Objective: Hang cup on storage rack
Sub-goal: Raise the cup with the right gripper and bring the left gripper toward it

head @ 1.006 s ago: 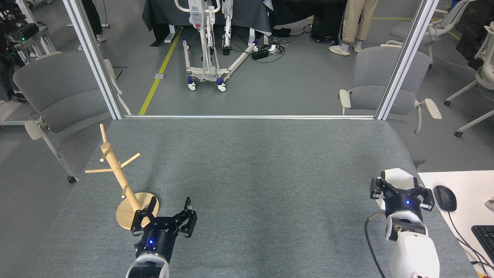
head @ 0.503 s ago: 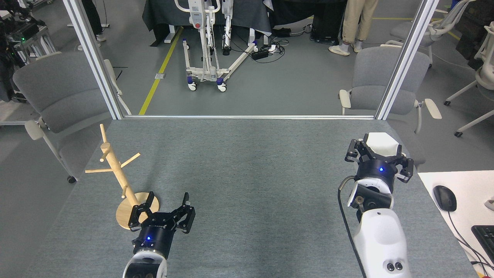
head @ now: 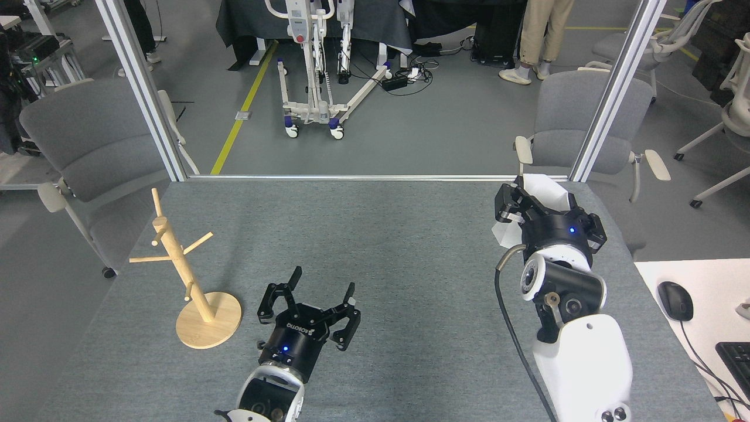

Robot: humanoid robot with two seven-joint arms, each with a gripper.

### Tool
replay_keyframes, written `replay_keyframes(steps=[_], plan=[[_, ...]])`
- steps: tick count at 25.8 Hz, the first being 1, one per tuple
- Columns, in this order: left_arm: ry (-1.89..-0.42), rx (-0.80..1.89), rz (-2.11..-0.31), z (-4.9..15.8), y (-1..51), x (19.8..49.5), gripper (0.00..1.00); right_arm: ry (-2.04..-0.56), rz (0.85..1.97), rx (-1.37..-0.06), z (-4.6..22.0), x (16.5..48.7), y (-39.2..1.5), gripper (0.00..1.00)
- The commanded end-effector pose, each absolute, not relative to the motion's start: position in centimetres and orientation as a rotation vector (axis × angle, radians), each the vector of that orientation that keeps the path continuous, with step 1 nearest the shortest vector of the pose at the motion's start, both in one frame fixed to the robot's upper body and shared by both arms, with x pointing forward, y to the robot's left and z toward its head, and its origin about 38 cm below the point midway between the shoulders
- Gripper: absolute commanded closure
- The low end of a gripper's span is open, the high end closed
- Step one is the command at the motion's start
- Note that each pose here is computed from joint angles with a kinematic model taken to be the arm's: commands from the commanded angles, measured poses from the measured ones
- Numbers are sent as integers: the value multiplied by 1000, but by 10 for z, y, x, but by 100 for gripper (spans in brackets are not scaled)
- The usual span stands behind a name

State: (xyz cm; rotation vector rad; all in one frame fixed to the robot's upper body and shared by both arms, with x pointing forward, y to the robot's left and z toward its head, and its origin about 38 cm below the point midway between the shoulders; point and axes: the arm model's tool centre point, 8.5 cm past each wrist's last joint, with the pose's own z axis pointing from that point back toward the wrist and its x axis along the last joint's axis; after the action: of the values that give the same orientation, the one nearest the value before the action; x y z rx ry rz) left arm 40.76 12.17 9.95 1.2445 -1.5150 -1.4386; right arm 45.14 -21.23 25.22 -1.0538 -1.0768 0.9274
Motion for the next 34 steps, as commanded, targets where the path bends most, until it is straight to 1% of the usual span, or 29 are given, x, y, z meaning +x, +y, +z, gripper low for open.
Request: replay_keyframes(steps=[1,2,5,7,9,12,14,20,23,26,32,34], plan=[[-1553,1310,-1559,114,82,416,1,-1145,1022,-997,261,451,-201,100],[-1543,1323,-1579,114,76,421,1,-1177,1062,-972,262,452,-198,100],[-1535,1400,-1643,123,68,428,1,-1272,1211,-916,265,453,-191,100],[-1545,1430,-1702,127,58,430,1,-1318,1252,-916,270,454,-194,100],[-1571,1427,-1754,136,42,431,1,-1330,1257,-916,271,454,-192,100],[-1537,1396,-1827,142,27,432,1,-1326,1257,-911,268,455,-192,100],[-1545,1362,-1869,146,21,433,1,-1319,1258,-905,265,455,-192,100],[-1615,1265,-1960,144,5,425,1,-1306,1255,-900,247,463,-190,100],[-1636,1221,-1993,144,-1,423,1,-1304,1263,-894,244,463,-188,100],[-1683,1136,-2034,144,-7,422,1,-1291,1280,-875,236,461,-184,100],[-1670,1046,-2060,147,-11,443,1,-1280,1339,-849,223,458,-169,100],[-1679,1032,-2070,149,-14,445,1,-1276,1357,-836,217,454,-165,100]])
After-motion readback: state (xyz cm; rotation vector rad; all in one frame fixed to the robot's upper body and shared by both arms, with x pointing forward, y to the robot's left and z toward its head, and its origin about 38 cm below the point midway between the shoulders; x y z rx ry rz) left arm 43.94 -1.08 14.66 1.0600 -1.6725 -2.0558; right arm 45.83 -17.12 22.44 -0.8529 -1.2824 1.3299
